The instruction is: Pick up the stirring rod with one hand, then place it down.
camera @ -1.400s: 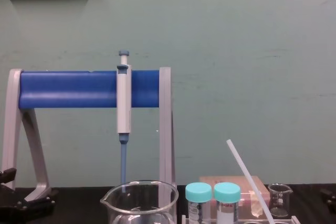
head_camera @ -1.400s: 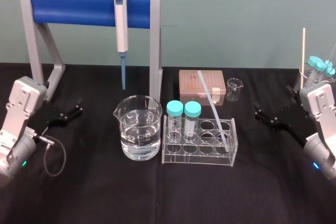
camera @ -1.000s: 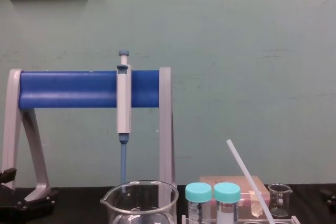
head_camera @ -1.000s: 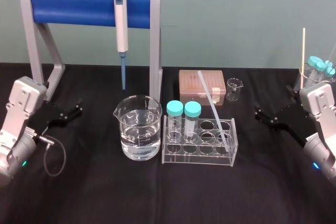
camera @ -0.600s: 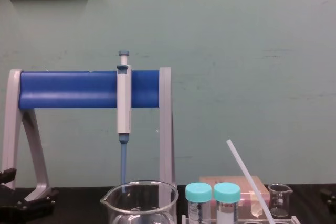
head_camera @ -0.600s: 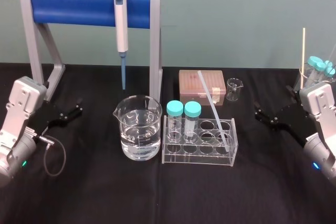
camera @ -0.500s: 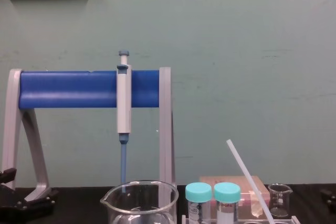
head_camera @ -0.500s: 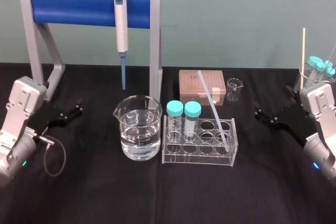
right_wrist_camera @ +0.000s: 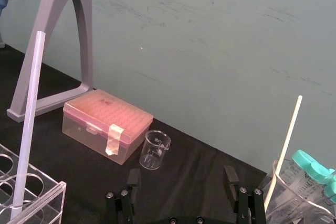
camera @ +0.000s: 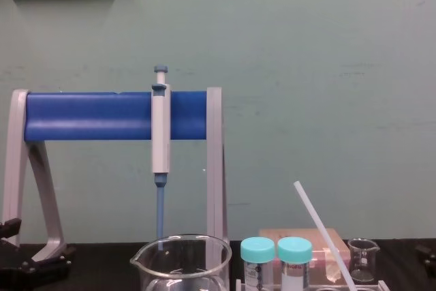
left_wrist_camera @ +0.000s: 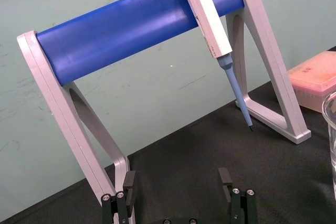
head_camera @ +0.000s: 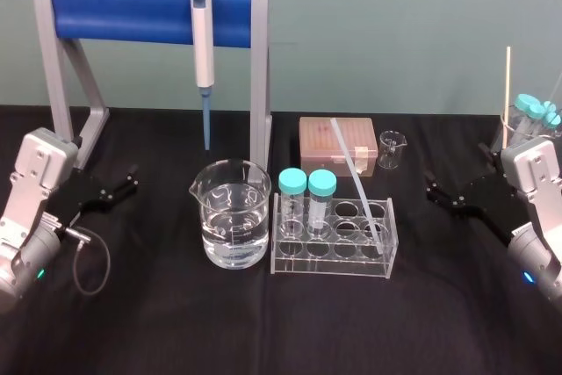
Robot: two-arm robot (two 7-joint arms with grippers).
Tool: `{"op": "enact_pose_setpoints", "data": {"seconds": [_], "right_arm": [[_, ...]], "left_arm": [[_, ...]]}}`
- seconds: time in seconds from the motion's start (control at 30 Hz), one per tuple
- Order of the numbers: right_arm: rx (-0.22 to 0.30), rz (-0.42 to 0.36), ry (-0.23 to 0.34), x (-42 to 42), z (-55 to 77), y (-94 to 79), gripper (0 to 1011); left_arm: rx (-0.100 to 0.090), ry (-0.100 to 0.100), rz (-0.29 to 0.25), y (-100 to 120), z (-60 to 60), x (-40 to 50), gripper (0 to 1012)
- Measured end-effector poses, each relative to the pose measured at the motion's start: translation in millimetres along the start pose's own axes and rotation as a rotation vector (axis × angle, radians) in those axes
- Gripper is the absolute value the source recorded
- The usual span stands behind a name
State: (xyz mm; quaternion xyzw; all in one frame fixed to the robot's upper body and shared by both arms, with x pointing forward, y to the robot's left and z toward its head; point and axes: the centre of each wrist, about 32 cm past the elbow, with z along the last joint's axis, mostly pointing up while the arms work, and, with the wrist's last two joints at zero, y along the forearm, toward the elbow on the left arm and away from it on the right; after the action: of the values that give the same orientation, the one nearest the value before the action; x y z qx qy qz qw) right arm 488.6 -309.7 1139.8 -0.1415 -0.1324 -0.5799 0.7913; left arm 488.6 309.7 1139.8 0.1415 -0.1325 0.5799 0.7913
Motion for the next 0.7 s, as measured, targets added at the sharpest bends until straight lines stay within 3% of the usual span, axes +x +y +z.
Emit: {"op": "enact_pose_setpoints", "data": {"seconds": [0.5,0.7], "right_arm": [[0.0,0.0,0.0,0.0,0.0,0.0,1003],[0.013,0.011,0.064,4.2,4.9,2.6,1003]], "left_arm": [[0.0,0.0,0.0,0.0,0.0,0.0,1000],[0.0,0.0,0.0,0.0,0.0,0.0,1000]]}}
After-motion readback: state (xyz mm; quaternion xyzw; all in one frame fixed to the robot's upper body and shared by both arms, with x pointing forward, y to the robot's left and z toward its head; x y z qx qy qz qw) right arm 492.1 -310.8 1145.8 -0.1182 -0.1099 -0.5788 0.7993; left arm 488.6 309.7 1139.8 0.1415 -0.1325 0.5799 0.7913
